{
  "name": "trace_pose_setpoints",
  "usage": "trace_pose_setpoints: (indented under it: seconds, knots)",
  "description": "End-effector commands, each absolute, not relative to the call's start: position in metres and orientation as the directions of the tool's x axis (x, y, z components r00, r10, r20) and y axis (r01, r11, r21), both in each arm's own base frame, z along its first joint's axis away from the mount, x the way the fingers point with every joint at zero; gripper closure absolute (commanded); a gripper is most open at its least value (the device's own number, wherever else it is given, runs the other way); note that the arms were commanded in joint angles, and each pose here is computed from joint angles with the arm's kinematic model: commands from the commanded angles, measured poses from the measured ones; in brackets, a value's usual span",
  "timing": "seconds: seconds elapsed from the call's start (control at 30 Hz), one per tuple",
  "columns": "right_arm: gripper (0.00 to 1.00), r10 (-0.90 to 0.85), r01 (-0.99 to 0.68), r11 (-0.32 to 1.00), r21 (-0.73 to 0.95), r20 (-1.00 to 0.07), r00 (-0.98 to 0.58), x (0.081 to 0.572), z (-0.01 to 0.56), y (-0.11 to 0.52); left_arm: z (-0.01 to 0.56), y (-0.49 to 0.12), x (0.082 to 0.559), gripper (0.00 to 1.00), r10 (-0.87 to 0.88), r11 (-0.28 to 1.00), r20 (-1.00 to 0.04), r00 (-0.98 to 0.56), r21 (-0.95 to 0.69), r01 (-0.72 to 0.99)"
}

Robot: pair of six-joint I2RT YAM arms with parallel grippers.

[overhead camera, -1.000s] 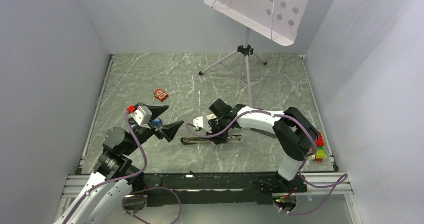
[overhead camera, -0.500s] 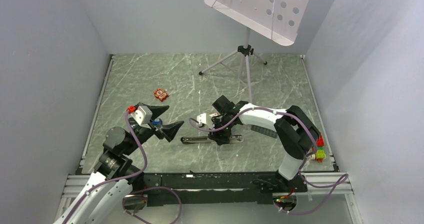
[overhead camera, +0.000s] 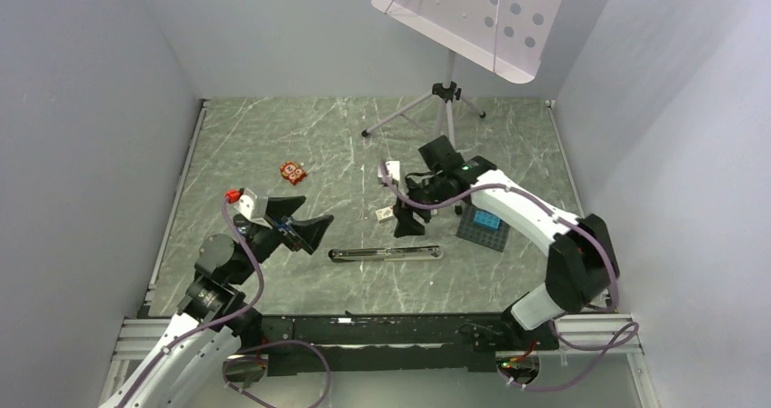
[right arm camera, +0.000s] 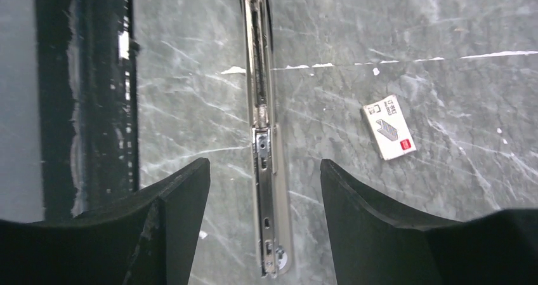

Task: Load the staples into the stapler
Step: Place the stapler at the center of the board.

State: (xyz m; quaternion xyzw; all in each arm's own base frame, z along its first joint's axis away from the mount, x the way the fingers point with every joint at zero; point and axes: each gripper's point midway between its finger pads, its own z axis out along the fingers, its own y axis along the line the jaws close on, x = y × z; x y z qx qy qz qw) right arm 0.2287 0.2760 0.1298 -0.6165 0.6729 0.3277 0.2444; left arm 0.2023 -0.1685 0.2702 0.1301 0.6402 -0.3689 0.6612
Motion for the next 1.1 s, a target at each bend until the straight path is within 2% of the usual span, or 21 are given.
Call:
trace_pose_setpoints:
  seconds: [0.0,0.13,0.3,0.5,0.8,0.93,1.07]
  knots:
    - [0.32,-0.47,-0.983,-0.009,0.184,-0.868,-0.158,0.211,0.185,0.276,0.257,-0.163,0.213,0.01,-0.471,0.676,-0.866,-0.166,-0.476,0.563]
    - [0.31,-0.401,-0.975,-0.008,0.221,-0.894,-0.199,0.21,0.192,0.27,0.232,-0.167,0.222,0.01,-0.466,0.685,-0.847,-0.256,-0.528,0.502]
    - [0.32,-0.456,-0.935,0.086,0.344,-0.821,-0.344,0.23,0.177,0.264,0.191,-0.167,0.231,0.01,-0.478,0.704,-0.786,-0.393,-0.61,0.365]
    - [0.32,-0.429,-0.957,0.093,0.273,-0.857,-0.286,0.233,0.185,0.262,0.16,-0.149,0.238,0.01,-0.564,0.718,-0.719,-0.406,-0.67,0.19]
    - [0.32,-0.501,-0.959,0.033,0.28,-0.826,-0.258,0.231,0.169,0.25,0.144,-0.124,0.246,0.01,-0.574,0.784,-0.699,-0.427,-0.62,-0.037]
    - [0.32,-0.518,-0.961,0.034,0.276,-0.817,-0.253,0.234,0.161,0.247,0.143,-0.121,0.249,0.01,-0.555,0.804,-0.709,-0.435,-0.591,-0.062]
    - [0.29,-0.548,-0.961,0.022,0.275,-0.801,-0.242,0.238,0.154,0.245,0.153,-0.113,0.254,0.0,-0.465,0.868,-0.771,-0.435,-0.493,-0.054]
